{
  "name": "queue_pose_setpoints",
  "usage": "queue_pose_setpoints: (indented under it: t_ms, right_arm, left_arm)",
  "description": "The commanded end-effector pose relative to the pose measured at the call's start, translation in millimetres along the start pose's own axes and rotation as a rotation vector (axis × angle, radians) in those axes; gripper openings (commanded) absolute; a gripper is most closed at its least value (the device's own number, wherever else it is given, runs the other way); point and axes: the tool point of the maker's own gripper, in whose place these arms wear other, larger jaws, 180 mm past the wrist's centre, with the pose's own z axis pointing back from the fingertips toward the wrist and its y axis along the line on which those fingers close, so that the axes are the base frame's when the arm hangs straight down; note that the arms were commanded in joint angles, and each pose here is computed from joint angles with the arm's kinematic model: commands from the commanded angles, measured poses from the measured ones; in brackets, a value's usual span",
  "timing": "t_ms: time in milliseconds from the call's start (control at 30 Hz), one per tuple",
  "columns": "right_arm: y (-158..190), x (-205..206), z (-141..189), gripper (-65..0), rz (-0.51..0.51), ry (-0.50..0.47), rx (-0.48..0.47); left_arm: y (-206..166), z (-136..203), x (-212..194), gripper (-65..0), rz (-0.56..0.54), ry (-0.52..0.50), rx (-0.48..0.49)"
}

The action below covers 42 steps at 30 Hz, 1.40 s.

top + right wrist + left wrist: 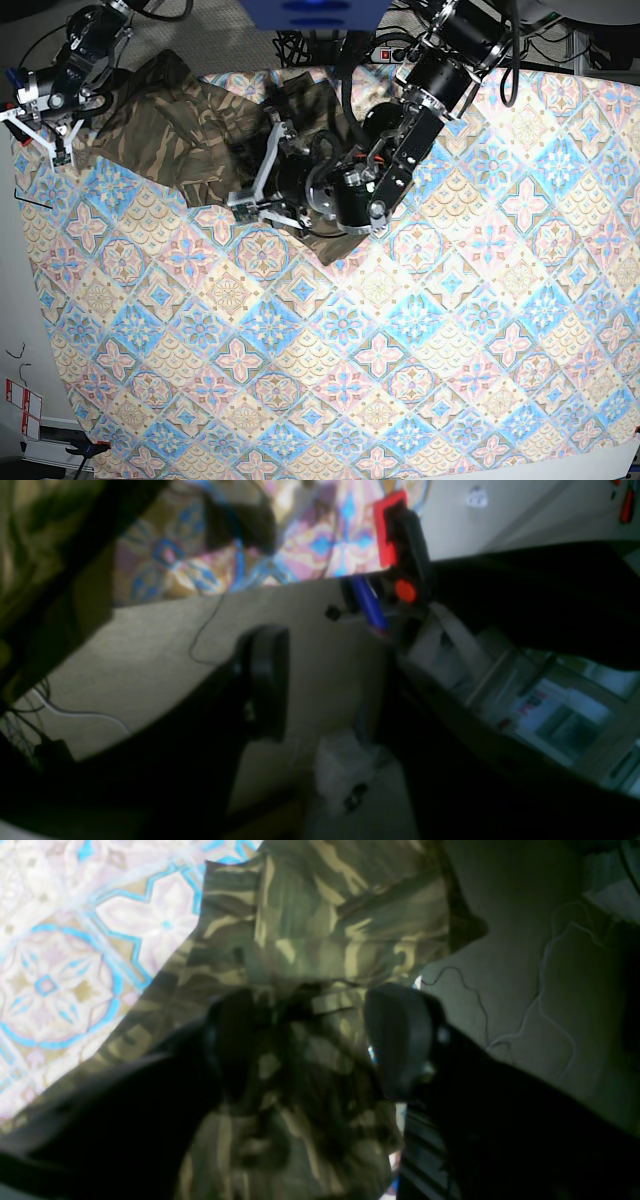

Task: Fold the T-shirt properly
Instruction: 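Carry the held end over the shirt toward the right gripper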

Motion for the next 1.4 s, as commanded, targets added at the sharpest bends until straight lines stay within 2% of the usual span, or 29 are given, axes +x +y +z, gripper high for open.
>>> queue_pose_setpoints:
  t_ms: [0,100,167,267,367,433,567,633,767,900,1000,1067,1167,1267,1367]
  right_arm:
    - [-10.0,2.2,3.1,-42.8,-0.003,-0.009,-0.031]
    - [-10.3,2.4,3.4,-42.6,-0.006,-0.011,-0.030]
    - [-9.9,3.6,3.5,-42.4,-0.006,-0.014,-0.029]
    - [-12.5,13.3,4.9,-42.3,-0.024,-0.034,-0.032]
    - [-13.9,18.9,5.8,-42.3,-0.031,-0.044,-0.034]
    - [-15.1,24.8,6.8,-42.3,-0.041,-0.057,-0.035]
    - [-5.1,31.5,8.2,-42.3,-0.073,-0.063,-0.009]
    - [-5.1,29.8,8.5,-41.8,-0.081,-0.036,-0.006]
    - [-4.0,22.2,9.2,-33.8,-0.083,0.022,-0.001]
    - [-2.4,21.8,8.9,-23.5,-0.081,0.023,0.003]
    - [0.3,22.1,8.3,-22.3,-0.083,0.016,0.016]
    - [9.5,28.0,6.3,-22.3,-0.095,-0.016,0.063]
    - [34.6,37.6,-1.5,-22.3,-0.127,-0.068,0.187]
    - [62.5,39.7,-13.1,-22.3,-0.145,-0.072,0.305]
    - [73.1,40.3,-16.8,-22.3,-0.153,-0.075,0.351]
  left_arm:
    - [16.8,14.7,5.4,-35.1,0.000,-0.032,0.046]
    - [44.0,39.3,-23.1,-40.5,0.079,-0.016,0.131]
    - [61.7,70.6,-39.2,-41.3,0.100,-0.010,0.224]
    - [79.1,119.2,-57.4,-37.2,0.107,0.013,0.361]
    - [90.1,144.2,-80.2,-29.7,0.140,0.054,0.429]
    - [90.6,141.5,-100.0,-27.1,0.189,0.086,0.416]
    - [88.8,123.0,-113.7,-27.7,0.240,0.079,0.363]
    - [85.7,111.6,-119.3,-27.7,0.256,0.087,0.329]
    - [85.2,94.7,-131.5,-27.7,0.320,0.068,0.292]
    - [86.7,88.0,-140.5,-27.7,0.363,0.063,0.278]
    - [86.5,83.5,-137.6,-27.7,0.346,0.074,0.264]
    - [82.8,78.9,-136.3,-27.7,0.332,0.082,0.248]
    - [81.8,72.2,-129.5,-27.7,0.310,0.070,0.231]
    - [83.1,68.7,-134.1,-27.7,0.324,0.078,0.221]
    - [83.5,68.7,-134.8,-27.7,0.326,0.081,0.221]
